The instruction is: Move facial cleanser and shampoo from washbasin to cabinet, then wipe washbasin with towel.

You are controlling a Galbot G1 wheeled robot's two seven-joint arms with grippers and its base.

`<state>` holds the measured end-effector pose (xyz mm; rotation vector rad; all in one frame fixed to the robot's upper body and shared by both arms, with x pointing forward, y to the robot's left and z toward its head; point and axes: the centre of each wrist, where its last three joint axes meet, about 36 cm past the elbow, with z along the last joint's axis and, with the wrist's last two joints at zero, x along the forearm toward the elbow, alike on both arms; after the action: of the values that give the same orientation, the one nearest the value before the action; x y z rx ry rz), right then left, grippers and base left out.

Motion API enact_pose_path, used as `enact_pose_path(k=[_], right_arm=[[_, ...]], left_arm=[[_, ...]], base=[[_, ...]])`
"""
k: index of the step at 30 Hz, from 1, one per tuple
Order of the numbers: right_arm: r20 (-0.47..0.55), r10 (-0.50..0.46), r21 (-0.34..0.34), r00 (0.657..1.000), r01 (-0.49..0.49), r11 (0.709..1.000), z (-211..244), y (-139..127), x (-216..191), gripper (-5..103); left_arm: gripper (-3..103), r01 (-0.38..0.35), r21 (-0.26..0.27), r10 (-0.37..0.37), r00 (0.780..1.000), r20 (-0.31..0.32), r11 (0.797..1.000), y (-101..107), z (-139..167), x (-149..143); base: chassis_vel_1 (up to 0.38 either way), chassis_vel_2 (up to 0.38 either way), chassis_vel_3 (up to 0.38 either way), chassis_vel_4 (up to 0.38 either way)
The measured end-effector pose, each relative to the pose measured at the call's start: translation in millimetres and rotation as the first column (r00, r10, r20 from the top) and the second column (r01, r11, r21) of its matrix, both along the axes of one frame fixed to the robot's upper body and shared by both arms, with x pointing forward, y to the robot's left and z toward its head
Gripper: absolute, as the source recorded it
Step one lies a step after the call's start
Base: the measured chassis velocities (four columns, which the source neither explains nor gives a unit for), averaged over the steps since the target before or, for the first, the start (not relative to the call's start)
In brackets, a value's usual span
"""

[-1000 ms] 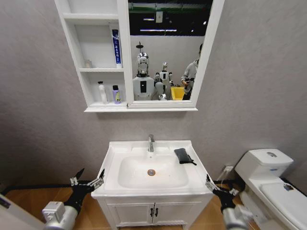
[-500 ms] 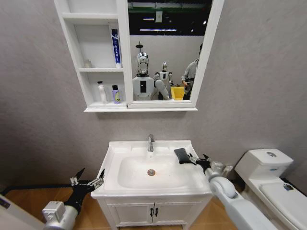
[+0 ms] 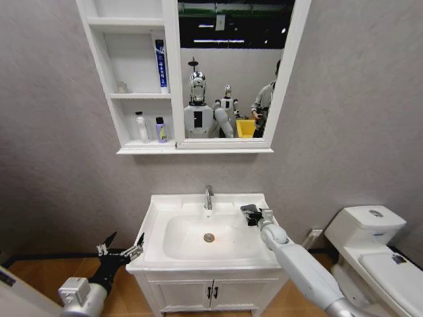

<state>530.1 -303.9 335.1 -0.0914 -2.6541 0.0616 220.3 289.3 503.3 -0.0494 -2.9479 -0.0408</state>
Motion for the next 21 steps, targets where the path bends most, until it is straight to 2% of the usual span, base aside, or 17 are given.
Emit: enact_pose_path(k=[5, 7, 10, 12, 13, 15, 16, 18, 19, 20, 21], right_arm=[[-0.013, -0.013, -0.022, 1.000, 0.013, 1.000, -4.4, -4.7, -3.8, 91], [-0.020, -0.014, -0.027, 1.000, 0.013, 1.000, -7.0, -7.8, -3.3, 83], [-0.022, -0.012, -0.026, 1.000, 0.012, 1.000, -6.9, -7.6, -3.2, 78], [-0.022, -0.007, -0.023, 1.000, 0.006, 1.000, -6.1, -5.4, -3.7, 66], [-0.022, -0.007, -0.023, 1.000, 0.006, 1.000, -6.1, -5.4, -3.7, 66], [-0.021, -0.005, -0.018, 1.000, 0.005, 1.000, -6.4, -2.7, -3.6, 56], [-0.021, -0.005, -0.018, 1.000, 0.005, 1.000, -6.4, -2.7, -3.6, 56], [-0.019, -0.008, -0.008, 1.000, 0.007, 1.000, -6.8, -0.5, -2.7, 45], [-0.019, -0.008, -0.008, 1.000, 0.007, 1.000, -6.8, -0.5, -2.7, 45], [-0.021, -0.010, -0.005, 1.000, 0.010, 1.000, -7.5, -0.5, -3.4, 34], [-0.022, -0.011, -0.002, 1.000, 0.011, 1.000, -8.4, -0.7, -4.9, 29]], left_arm=[[100, 0.000, 0.000, 0.000, 1.000, 0.000, 1.000, 0.0, 0.0, 0.0], [100, 0.000, 0.000, 0.000, 1.000, 0.000, 1.000, 0.0, 0.0, 0.0], [100, 0.000, 0.000, 0.000, 1.000, 0.000, 1.000, 0.0, 0.0, 0.0], [100, 0.000, 0.000, 0.000, 1.000, 0.000, 1.000, 0.0, 0.0, 0.0], [100, 0.000, 0.000, 0.000, 1.000, 0.000, 1.000, 0.0, 0.0, 0.0], [100, 0.000, 0.000, 0.000, 1.000, 0.000, 1.000, 0.0, 0.0, 0.0], [100, 0.000, 0.000, 0.000, 1.000, 0.000, 1.000, 0.0, 0.0, 0.0], [100, 0.000, 0.000, 0.000, 1.000, 0.000, 1.000, 0.0, 0.0, 0.0], [100, 0.000, 0.000, 0.000, 1.000, 0.000, 1.000, 0.0, 0.0, 0.0], [100, 0.000, 0.000, 0.000, 1.000, 0.000, 1.000, 0.0, 0.0, 0.0], [100, 0.000, 0.000, 0.000, 1.000, 0.000, 1.000, 0.0, 0.0, 0.0]], base=[[0.000, 0.000, 0.000, 0.000], [0.000, 0.000, 0.000, 0.000], [0.000, 0.000, 0.000, 0.000], [0.000, 0.000, 0.000, 0.000], [0.000, 0.000, 0.000, 0.000], [0.000, 0.000, 0.000, 0.000], [0.000, 0.000, 0.000, 0.000], [0.000, 0.000, 0.000, 0.000], [0.000, 0.000, 0.000, 0.000], [0.000, 0.000, 0.000, 0.000], [0.000, 0.000, 0.000, 0.000]])
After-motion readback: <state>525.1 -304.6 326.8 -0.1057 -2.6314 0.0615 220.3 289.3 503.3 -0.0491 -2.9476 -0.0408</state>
